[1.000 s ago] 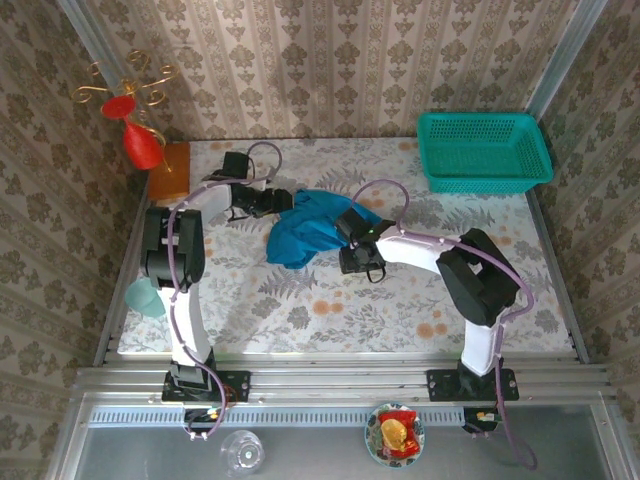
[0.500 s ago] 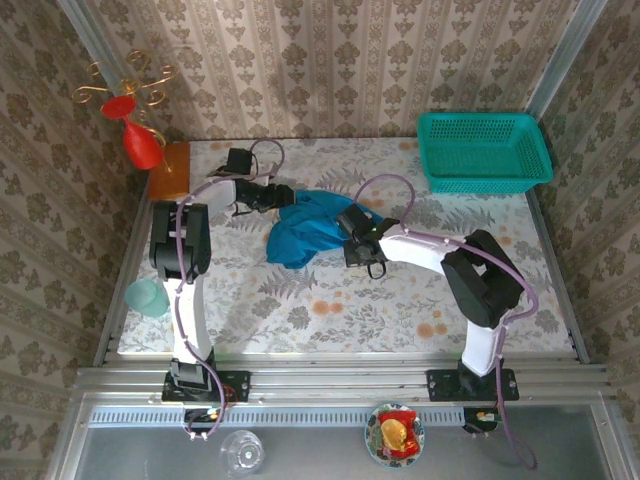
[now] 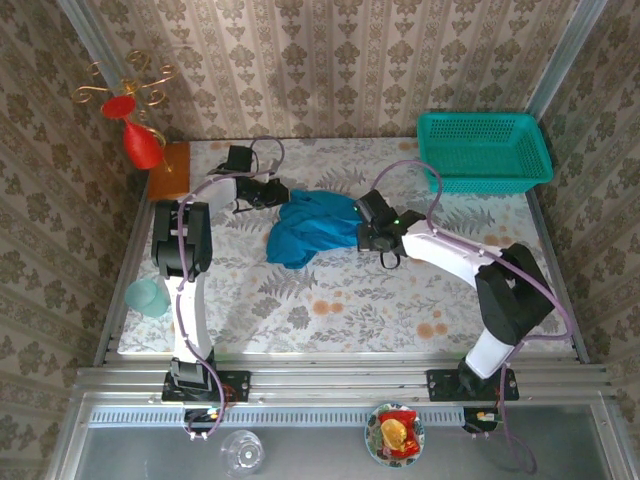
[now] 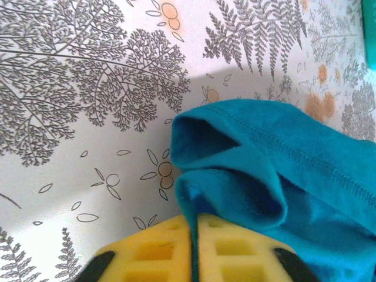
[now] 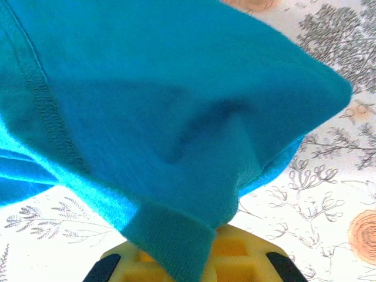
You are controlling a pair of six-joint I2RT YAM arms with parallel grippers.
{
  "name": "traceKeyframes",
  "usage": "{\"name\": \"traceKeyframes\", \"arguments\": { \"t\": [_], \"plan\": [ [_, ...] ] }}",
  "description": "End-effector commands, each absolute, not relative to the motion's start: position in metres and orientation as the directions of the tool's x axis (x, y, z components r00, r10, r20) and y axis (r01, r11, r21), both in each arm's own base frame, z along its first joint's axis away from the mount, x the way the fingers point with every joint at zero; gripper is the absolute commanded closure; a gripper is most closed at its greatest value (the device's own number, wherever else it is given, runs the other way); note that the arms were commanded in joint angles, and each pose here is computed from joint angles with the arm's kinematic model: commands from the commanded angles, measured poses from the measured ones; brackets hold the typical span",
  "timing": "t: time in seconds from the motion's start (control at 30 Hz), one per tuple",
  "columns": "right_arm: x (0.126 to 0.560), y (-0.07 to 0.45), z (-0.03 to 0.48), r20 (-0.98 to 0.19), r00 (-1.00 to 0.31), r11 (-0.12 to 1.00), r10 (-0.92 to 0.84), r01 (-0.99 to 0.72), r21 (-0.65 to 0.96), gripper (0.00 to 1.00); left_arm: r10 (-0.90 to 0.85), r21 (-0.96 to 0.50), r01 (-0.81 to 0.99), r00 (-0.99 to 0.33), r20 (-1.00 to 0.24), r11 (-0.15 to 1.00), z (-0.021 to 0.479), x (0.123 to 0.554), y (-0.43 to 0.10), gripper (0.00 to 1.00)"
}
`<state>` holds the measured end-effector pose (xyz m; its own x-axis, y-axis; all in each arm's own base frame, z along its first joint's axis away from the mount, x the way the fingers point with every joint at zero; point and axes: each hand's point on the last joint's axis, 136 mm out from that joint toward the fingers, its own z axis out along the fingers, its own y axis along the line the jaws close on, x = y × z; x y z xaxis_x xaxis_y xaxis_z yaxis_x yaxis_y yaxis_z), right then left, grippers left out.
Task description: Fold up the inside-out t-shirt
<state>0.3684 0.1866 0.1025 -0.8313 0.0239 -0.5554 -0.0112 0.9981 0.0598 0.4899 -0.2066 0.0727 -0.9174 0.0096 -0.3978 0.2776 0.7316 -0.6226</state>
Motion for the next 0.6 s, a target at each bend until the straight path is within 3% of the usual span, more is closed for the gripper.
{"name": "traceKeyframes", "arguments": {
  "t": [0.0, 0.17, 0.3, 0.57],
  "plan": [
    [0.378, 0.168, 0.139, -0.615, -0.788, 0.999, 0.028, 0.012, 0.03, 1.0, -0.036, -0.599, 0.342, -0.849, -0.528, 0.724, 0.143, 0.502, -0.193, 0.93],
    [0.4, 0.143, 0.201, -0.705, -0.707, 0.998, 0.058, 0.036, 0.045, 1.0, -0.117, -0.56, 0.416, -0.72, -0.684, 0.716, 0.242, 0.505, -0.167, 1.0],
    [0.416, 0.13, 0.258, -0.784, -0.618, 0.998, 0.067, 0.025, 0.065, 1.0, -0.158, -0.531, 0.516, -0.6, -0.784, 0.672, 0.334, 0.491, -0.153, 1.0],
    [0.427, 0.1, 0.418, -0.945, -0.321, 0.998, 0.069, 0.031, 0.063, 1.0, -0.216, -0.345, 0.625, -0.276, -0.937, 0.7, 0.506, 0.436, -0.121, 1.0]
  ]
}}
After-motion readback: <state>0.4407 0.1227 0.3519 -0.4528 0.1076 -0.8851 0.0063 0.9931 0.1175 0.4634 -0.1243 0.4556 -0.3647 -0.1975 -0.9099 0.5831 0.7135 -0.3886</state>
